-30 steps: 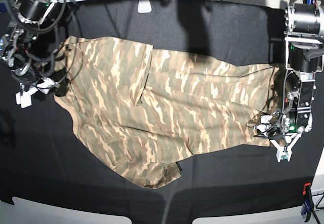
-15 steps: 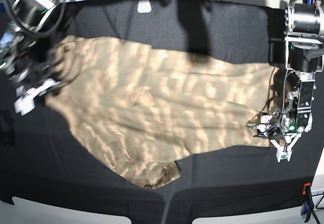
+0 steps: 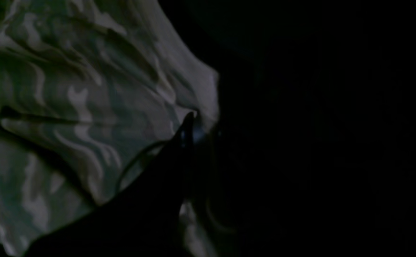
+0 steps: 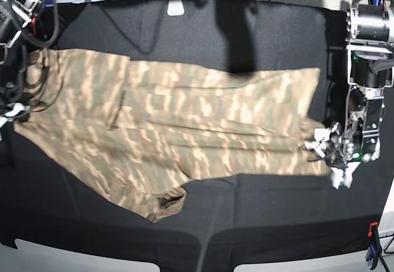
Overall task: Layout the t-shirt on the table in an organized manner, then fold the t-shirt properly
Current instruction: 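Tug the shirt edge with the left gripper to straighten the body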
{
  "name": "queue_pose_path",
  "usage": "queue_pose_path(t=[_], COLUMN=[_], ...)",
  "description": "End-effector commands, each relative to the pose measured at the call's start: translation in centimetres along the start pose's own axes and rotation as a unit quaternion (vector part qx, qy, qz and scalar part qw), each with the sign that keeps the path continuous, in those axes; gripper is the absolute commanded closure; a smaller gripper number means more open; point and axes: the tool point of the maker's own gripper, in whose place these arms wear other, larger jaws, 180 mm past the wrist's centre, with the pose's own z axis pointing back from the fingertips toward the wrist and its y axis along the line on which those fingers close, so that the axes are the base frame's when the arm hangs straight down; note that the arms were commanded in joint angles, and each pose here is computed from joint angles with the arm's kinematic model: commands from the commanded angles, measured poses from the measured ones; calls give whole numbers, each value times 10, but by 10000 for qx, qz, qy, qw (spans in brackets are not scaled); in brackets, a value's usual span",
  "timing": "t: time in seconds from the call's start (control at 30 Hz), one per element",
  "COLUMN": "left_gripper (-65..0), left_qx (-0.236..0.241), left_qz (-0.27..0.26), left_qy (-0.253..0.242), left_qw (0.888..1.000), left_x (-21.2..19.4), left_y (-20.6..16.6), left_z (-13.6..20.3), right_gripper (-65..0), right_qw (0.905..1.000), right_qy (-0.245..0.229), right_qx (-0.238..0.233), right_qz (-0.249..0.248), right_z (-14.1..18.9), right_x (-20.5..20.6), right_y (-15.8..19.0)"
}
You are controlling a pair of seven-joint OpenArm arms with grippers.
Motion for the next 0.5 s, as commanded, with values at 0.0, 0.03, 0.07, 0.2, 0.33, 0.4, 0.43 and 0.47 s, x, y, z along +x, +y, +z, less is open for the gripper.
queue_pose_path(t=[0.0,0.03,0.07,0.2,0.33,0.4,0.43,0.47], left_gripper=[-331,-331,-331,-331,-331,-331,-330,-330], left_qx=[-200,-421,-582,-730,-1255,-1554,-1643,-1677], left_qz=[-42,-98,-136,-260,-591,-817,-911,-973], left_qy=[-298,-412,-577,-1186,-1295,-1404,-1441,-1464], left_qw=[9993,9982,9965,9899,9818,9744,9716,9700], left_x=[23,27,32,54,54,55,54,54], left_y=[-5,-13,-18,-24,-44,-56,-60,-62], left_z=[10,10,12,16,21,25,26,27], right_gripper=[0,-42,-130,-308,-307,-307,-307,-306], right_qw=[9997,9998,9998,9998,9984,9952,9929,9908], right_qy=[-229,-171,-121,-77,-346,-663,-833,-957], right_qx=[-21,55,125,189,423,651,766,855], right_qz=[63,27,-5,-32,-151,-293,-366,-431], right_z=[12,12,12,12,13,17,20,24], right_x=[20,18,16,14,24,35,42,46], right_y=[-6,-3,-1,2,9,16,19,20])
